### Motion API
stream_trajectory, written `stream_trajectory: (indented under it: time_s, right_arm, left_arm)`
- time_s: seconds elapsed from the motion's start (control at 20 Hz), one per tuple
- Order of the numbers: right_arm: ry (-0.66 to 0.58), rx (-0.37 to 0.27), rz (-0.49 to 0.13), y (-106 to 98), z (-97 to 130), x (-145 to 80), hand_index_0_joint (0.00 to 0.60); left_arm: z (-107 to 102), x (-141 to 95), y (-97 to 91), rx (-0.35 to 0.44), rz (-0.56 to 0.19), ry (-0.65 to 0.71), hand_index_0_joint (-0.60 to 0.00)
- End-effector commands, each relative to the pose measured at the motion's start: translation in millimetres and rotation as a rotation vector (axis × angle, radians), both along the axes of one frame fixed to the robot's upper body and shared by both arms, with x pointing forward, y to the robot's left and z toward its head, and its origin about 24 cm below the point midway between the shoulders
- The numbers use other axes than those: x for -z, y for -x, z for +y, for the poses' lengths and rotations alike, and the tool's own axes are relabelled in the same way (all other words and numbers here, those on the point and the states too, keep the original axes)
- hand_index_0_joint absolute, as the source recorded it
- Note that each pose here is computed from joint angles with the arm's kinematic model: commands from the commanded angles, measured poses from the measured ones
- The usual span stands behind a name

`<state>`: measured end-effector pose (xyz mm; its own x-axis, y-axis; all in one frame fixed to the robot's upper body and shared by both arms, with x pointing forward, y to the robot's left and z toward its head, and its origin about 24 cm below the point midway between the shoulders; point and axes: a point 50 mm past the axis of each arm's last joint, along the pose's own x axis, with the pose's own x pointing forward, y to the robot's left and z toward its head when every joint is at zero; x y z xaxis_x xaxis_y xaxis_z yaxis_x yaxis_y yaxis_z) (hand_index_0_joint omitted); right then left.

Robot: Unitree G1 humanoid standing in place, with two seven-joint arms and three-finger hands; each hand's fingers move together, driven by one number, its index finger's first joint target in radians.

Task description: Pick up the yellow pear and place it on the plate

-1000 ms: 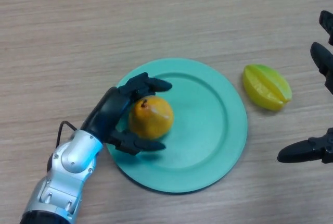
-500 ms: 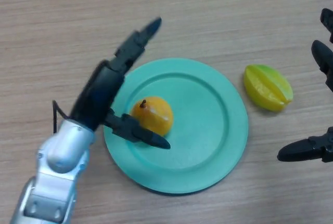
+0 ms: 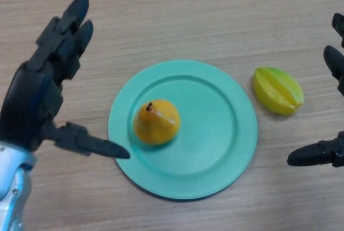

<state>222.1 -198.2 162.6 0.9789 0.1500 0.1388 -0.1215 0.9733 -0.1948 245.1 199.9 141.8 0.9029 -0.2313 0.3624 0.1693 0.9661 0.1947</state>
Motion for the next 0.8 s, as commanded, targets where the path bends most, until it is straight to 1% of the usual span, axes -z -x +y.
stream_trajectory:
  time_s: [0.05,0.15,0.2,0.35,0.7,0.8]
  right_arm:
    - [0.046,-0.006,-0.206,6.9,-3.7,-28.3,0.0]
    - [0.042,-0.014,-0.205,4.9,-3.5,-27.0,0.0]
    - [0.033,-0.015,-0.205,4.2,-4.1,-26.1,0.0]
    - [0.035,-0.014,-0.207,2.6,-4.4,-27.4,0.0]
    - [0.045,-0.015,-0.218,1.2,-1.9,-27.5,0.0]
    - [0.045,-0.016,-0.213,1.1,-1.3,-28.4,0.0]
  left_arm:
    - [22.3,-26.2,11.9,-0.065,-0.151,-0.009,0.0]
    - [27.5,-21.4,12.7,-0.073,-0.099,-0.003,0.0]
    - [30.7,-17.0,11.4,-0.091,-0.08,-0.021,0.0]
    - [32.7,-8.6,8.1,-0.111,-0.05,-0.051,0.0]
    - [28.0,-10.6,8.8,-0.086,-0.039,-0.068,0.0]
    - [28.8,-10.0,8.1,-0.091,-0.039,-0.069,0.0]
